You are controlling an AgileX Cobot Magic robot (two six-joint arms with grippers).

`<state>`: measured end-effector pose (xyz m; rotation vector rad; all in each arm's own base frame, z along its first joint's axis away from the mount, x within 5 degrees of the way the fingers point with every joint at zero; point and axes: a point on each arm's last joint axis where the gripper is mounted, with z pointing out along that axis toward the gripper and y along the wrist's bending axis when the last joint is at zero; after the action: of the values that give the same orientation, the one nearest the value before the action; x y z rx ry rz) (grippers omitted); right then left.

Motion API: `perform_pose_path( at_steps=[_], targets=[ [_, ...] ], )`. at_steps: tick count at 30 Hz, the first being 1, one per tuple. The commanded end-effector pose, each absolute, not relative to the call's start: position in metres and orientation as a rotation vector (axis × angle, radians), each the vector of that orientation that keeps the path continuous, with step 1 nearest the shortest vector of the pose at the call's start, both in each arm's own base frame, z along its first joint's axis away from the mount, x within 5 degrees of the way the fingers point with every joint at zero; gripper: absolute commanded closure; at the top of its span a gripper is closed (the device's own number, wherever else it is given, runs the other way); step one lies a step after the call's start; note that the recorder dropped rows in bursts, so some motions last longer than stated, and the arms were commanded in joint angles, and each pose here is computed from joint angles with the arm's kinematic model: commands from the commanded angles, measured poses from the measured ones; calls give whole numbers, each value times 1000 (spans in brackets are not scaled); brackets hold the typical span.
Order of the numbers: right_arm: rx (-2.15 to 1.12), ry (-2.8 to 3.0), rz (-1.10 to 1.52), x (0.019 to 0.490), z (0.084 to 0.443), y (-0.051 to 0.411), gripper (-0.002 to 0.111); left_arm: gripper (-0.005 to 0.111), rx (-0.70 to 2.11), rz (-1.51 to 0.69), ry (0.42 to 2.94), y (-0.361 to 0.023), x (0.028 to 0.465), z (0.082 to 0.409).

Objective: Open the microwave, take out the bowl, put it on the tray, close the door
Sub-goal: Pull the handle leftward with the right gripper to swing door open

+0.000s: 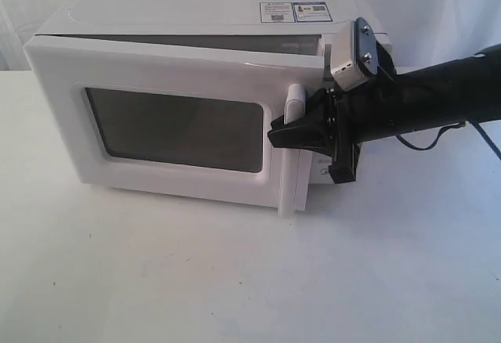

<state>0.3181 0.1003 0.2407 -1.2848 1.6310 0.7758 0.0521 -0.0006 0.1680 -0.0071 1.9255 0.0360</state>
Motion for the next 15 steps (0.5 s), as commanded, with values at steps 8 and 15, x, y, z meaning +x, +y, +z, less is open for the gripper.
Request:
perform_pose_path(
  at_steps=[8,15],
  targets=[
    [-1234,1598,907,314,256,113,108,107,-10,33,1927,-1,52,167],
    [-1167,1710,981,313,254,112,107,107,-10,33,1927,-1,52,167]
  ],
)
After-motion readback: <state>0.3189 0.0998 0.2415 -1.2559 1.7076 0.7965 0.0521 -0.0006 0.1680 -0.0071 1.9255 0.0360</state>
